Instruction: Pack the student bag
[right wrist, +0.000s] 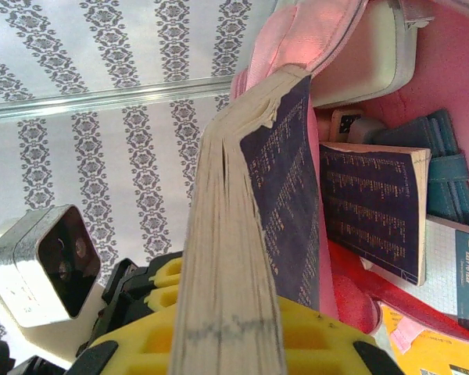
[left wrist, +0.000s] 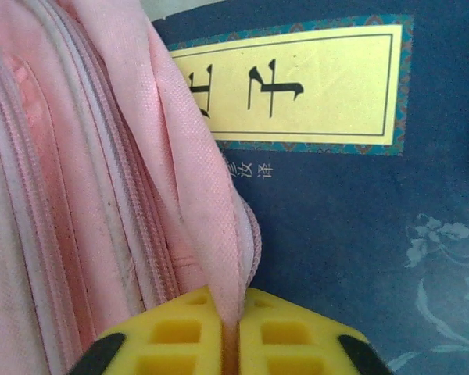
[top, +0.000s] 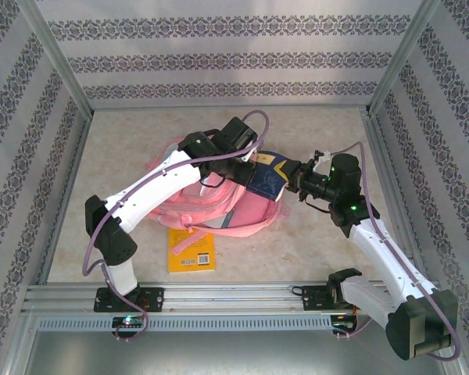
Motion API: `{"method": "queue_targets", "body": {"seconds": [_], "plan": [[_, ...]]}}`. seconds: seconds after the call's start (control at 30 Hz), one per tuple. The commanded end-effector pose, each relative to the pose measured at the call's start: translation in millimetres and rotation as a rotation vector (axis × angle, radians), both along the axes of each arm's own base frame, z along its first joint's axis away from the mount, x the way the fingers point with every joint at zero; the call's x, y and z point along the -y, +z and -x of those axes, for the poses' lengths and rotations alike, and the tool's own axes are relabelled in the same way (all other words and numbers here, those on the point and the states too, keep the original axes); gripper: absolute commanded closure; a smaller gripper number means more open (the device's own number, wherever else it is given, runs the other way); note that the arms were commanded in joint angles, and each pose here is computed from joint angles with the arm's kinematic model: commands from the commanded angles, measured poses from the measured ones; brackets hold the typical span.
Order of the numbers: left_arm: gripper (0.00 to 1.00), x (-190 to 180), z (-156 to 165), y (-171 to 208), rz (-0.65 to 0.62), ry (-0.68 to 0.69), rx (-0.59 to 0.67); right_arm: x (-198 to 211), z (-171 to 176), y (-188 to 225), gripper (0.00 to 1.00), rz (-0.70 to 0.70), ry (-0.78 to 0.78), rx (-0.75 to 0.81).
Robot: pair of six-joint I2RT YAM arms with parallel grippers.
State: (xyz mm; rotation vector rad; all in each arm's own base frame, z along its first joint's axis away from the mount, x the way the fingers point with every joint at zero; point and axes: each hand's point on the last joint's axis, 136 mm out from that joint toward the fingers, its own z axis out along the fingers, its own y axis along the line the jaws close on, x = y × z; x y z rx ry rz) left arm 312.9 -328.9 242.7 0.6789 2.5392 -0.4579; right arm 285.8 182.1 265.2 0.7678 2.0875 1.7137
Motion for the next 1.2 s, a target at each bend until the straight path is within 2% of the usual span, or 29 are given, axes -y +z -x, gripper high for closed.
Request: {"method": "queue_targets", "body": {"seconds": [0.0, 0.17, 0.3, 0.43, 0.53, 0.7, 0.87, 1.17], "plan": [[1.0, -0.9, -1.7, 18.2, 0.017, -0.03, 0.057, -6.5, 7.0, 34.0, 1.0, -0.008, 0.043, 0.146], [1.0, -22.0, -15.5, 56.5, 0.101, 0.028, 0.102, 1.9, 18.0, 9.3, 1.0, 0.157, 0.062, 0.116], [1.0, -44.4, -19.8, 92.5, 0.111, 0.069, 0.191, 11.0, 33.4, -22.6, 1.0, 0.297, 0.09, 0.072], [1.0, -61.3, -16.3, 121.8, 0.13, 0.106, 0.27, 17.5, 44.1, -49.7, 1.0, 0.363, 0.101, 0.036], [1.0, -72.8, -14.1, 134.3, 0.123, 0.127, 0.312, 17.4, 45.9, -60.8, 1.0, 0.374, 0.109, 0.043], [1.0, -86.1, -11.2, 141.0, 0.098, 0.136, 0.347, 5.6, 37.9, -47.5, 1.0, 0.315, 0.109, 0.115], [1.0, -93.3, -11.1, 146.8, 0.111, 0.148, 0.374, -21.7, 25.3, -26.6, 1.0, 0.249, 0.132, 0.182], [1.0, -104.6, -17.5, 153.8, 0.148, 0.173, 0.375, -77.3, -15.4, -28.5, 1.0, 0.231, 0.133, 0.218]]}}
